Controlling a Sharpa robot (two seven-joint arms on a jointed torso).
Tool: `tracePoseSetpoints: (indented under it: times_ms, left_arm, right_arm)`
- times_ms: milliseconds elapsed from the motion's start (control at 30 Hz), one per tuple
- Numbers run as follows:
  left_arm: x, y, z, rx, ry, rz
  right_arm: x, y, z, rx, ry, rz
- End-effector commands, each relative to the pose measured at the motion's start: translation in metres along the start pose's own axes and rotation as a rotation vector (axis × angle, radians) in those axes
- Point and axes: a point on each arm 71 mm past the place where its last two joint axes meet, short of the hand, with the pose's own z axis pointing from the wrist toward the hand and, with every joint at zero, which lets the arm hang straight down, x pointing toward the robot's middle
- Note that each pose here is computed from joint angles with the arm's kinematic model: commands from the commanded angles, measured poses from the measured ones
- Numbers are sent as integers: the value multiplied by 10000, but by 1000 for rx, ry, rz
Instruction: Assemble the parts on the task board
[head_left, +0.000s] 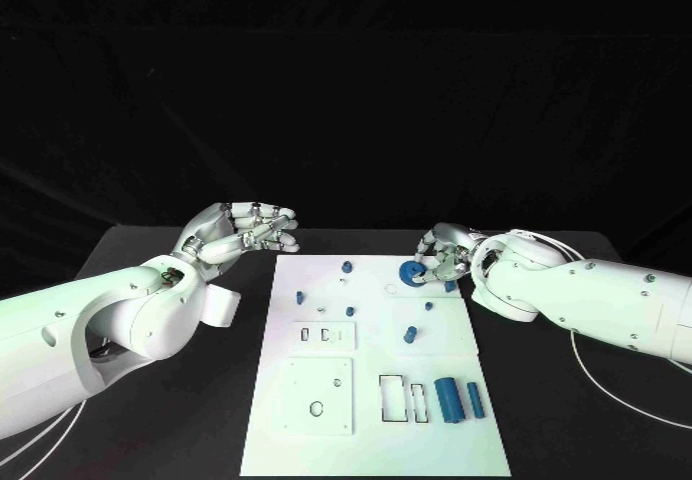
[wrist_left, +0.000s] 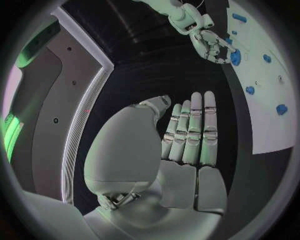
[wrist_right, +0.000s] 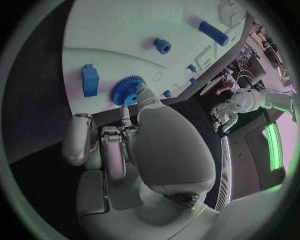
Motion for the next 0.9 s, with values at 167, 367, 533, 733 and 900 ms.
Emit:
tracePoseSetpoints:
  times_ms: [167,367,533,733,900]
  left_arm:
    - [25,-13,3,7,20,-8]
    - [21,-14,0,7,20,-8]
    - [19,-13,2,7,20,-8]
    - [22,-8,12,7,21,-8]
    - [22,-6,16,7,21,-8]
  right_arm:
    - [65,24,10,-6,22,-41]
    - [86,18,16,-4,23,-47]
    - [93,13,20,0,24,-52]
    - [90,36,18,-21,-4,-78]
    - [73,70,6,-52,-46,-91]
